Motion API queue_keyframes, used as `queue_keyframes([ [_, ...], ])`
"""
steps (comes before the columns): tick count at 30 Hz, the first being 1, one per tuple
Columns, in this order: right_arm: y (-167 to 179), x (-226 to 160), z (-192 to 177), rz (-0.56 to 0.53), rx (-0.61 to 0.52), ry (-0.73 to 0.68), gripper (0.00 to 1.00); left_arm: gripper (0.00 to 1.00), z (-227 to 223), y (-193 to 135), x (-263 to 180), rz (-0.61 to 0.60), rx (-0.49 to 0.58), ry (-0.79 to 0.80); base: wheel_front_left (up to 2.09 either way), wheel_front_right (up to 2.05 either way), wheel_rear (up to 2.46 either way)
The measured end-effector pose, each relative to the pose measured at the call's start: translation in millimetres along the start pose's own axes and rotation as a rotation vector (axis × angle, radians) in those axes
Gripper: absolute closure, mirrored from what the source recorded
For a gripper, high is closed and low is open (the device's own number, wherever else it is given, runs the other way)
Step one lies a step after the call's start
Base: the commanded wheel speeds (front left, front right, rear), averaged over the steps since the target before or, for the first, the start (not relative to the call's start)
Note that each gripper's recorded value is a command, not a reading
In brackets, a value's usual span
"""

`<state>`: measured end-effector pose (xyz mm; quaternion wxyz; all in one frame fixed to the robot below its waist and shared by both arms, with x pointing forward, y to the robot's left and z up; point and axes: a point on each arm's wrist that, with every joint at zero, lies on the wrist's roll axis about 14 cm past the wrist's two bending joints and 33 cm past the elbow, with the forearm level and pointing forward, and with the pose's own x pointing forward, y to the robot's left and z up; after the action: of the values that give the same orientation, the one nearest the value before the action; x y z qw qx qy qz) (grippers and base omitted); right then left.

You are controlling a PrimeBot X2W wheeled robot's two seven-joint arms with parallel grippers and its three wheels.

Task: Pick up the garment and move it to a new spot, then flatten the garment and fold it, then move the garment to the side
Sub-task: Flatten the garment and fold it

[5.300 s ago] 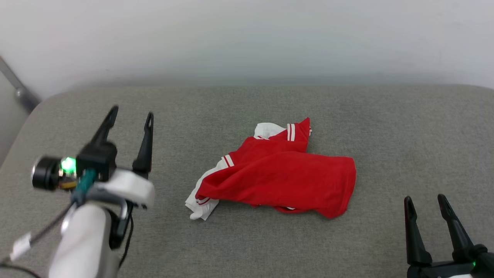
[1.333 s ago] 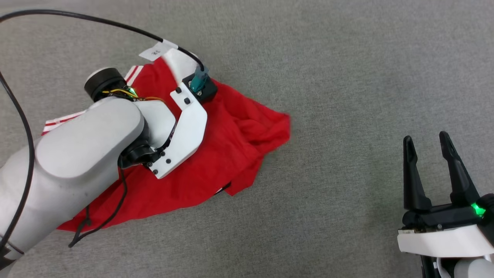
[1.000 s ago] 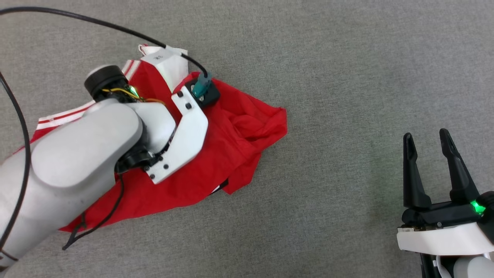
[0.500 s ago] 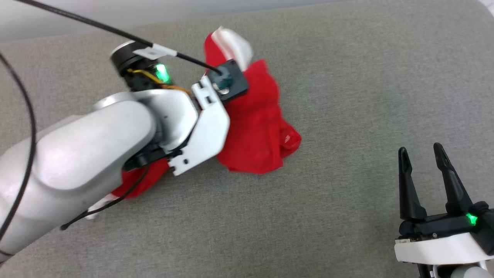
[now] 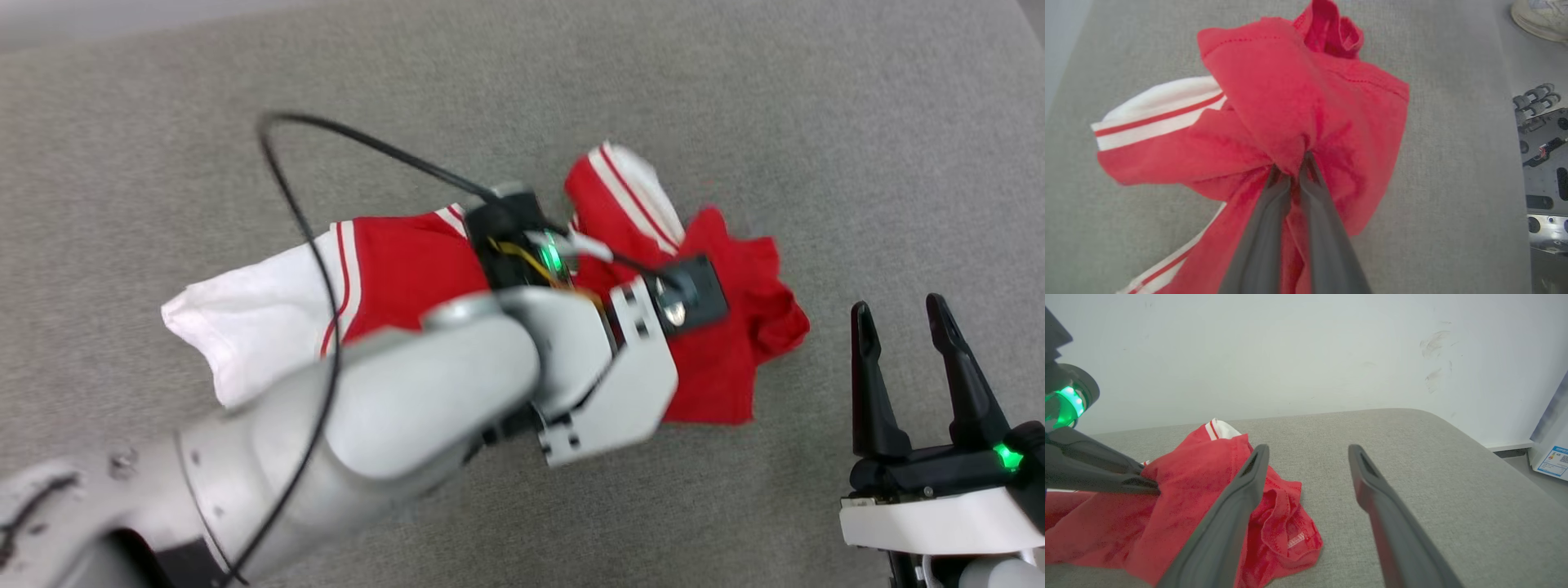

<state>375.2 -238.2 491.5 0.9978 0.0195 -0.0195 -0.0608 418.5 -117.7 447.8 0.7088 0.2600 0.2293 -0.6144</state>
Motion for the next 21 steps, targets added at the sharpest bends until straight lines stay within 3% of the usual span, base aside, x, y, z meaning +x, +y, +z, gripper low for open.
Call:
queue_keyframes([
  [4, -3.6, 5.9, -6.7, -0.011, -0.005, 0.017, 0.0, 1.0, -29.7, -30.2, 22.4, -0.092, -0.048, 0.069, 0.0, 0.0, 0.0],
  [10, -7.4, 8.4, -11.0, -0.022, -0.013, 0.028, 0.0, 1.0, -47.4, -31.3, 31.4, -0.103, -0.088, 0.094, 0.0, 0.0, 0.0],
  [11, -7.8, 8.3, -9.9, -0.023, -0.013, 0.025, 0.0, 0.92, -46.3, -30.5, 30.7, -0.096, -0.087, 0.084, 0.0, 0.0, 0.0],
  [12, -8.0, 8.0, -8.7, -0.023, -0.012, 0.021, 0.0, 0.09, -42.6, -29.1, 29.3, -0.087, -0.084, 0.058, 0.0, 0.0, 0.0],
  [13, -7.4, 7.8, -7.1, -0.021, -0.012, 0.016, 0.0, 0.0, -37.8, -27.2, 27.9, -0.075, -0.08, 0.023, 0.0, 0.0, 0.0],
  [21, -6.1, -6.4, 13.1, -0.012, -0.019, -0.036, 0.0, 0.0, 38.5, 13.7, -21.2, 0.142, 0.006, -0.37, 0.0, 0.0, 0.0],
])
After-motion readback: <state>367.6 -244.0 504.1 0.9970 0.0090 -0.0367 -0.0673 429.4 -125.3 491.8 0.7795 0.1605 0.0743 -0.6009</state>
